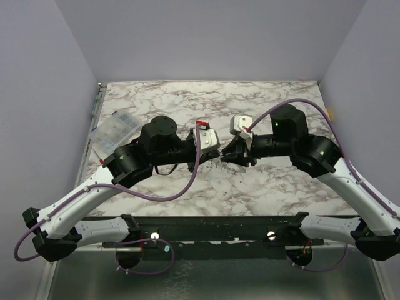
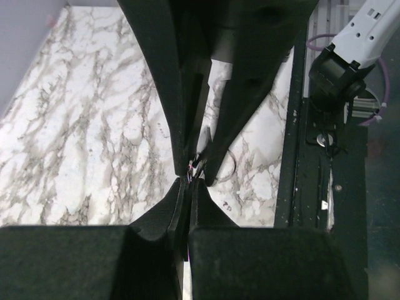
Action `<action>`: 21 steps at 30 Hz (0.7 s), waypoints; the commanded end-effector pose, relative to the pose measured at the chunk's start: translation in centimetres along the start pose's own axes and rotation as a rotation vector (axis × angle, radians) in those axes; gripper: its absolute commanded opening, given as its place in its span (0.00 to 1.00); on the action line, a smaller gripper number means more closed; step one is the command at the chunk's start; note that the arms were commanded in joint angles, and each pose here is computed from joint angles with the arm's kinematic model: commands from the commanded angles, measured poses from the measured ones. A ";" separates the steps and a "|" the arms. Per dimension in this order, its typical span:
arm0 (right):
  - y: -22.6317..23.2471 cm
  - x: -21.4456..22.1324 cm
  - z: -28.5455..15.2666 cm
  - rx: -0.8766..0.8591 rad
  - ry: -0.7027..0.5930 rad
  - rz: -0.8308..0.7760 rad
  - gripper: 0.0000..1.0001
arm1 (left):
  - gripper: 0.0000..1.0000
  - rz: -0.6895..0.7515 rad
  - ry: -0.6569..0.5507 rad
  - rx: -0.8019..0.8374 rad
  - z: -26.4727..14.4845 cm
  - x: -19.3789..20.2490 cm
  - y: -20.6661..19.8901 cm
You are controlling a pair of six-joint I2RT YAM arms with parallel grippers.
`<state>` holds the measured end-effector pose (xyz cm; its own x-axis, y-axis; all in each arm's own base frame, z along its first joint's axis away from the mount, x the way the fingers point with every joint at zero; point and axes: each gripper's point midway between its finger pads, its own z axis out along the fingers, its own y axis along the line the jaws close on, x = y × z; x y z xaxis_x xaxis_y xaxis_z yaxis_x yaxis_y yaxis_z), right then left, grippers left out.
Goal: Put the keys on the keyring
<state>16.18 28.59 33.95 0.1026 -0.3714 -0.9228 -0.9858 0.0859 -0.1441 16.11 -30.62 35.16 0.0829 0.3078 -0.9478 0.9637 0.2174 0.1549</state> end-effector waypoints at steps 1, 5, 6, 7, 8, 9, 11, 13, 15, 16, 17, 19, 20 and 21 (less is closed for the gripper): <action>1.8 -2.6 -1.3 -0.051 -0.105 -0.047 0.42 | 0.00 0.064 -0.056 -0.130 -1.2 -0.7 2.2; 2.0 -2.8 -1.6 -0.053 -0.112 -0.050 0.50 | 0.00 0.083 -0.088 -0.160 -1.8 -0.9 2.5; 2.0 -3.0 -1.8 -0.049 -0.116 -0.053 0.51 | 0.00 0.085 -0.095 -0.165 -1.9 -1.0 2.5; 1.9 -3.1 -1.9 -0.041 -0.119 -0.057 0.52 | 0.00 0.085 -0.102 -0.168 -2.1 -1.1 2.5; 1.8 -3.3 -2.1 -0.028 -0.124 -0.065 0.52 | 0.00 0.084 -0.108 -0.170 -2.2 -1.1 2.4; 1.6 -3.3 -2.2 -0.010 -0.126 -0.069 0.52 | 0.00 0.084 -0.116 -0.172 -2.3 -1.2 2.4; 1.0 -3.5 -2.4 0.027 -0.132 -0.074 0.52 | 0.00 0.083 -0.126 -0.172 -2.5 -1.3 2.3; 0.3 -3.7 -2.4 0.066 -0.144 -0.075 0.52 | 0.00 0.081 -0.137 -0.175 -2.5 -1.4 2.3; -0.2 -4.1 -2.3 0.092 -0.166 -0.079 0.52 | 0.00 0.074 -0.161 -0.192 -2.6 -1.5 2.4; -0.5 -4.3 -2.2 0.108 -0.177 -0.077 0.52 | 0.00 0.069 -0.175 -0.206 -2.7 -1.5 2.6; -1.0 -4.2 -2.0 0.128 -0.183 -0.071 0.52 | 0.00 0.060 -0.192 -0.219 -2.8 -1.5 2.7; -1.9 -4.3 -1.7 0.172 -0.204 -0.061 0.52 | 0.00 0.048 -0.244 -0.240 -3.2 -1.8 2.7; -2.2 -4.3 -1.5 0.184 -0.214 -0.060 0.52 | 0.00 0.041 -0.268 -0.247 -3.4 -1.8 2.6; -2.3 -4.4 -1.3 0.187 -0.223 -0.059 0.52 | 0.00 0.037 -0.289 -0.252 -3.6 -1.8 2.5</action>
<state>16.14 28.12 37.73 0.1940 -0.2272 -0.9543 -0.9591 0.1605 -0.2332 17.23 -28.00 35.59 0.1759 0.1998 -0.9639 0.8999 0.3643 0.2397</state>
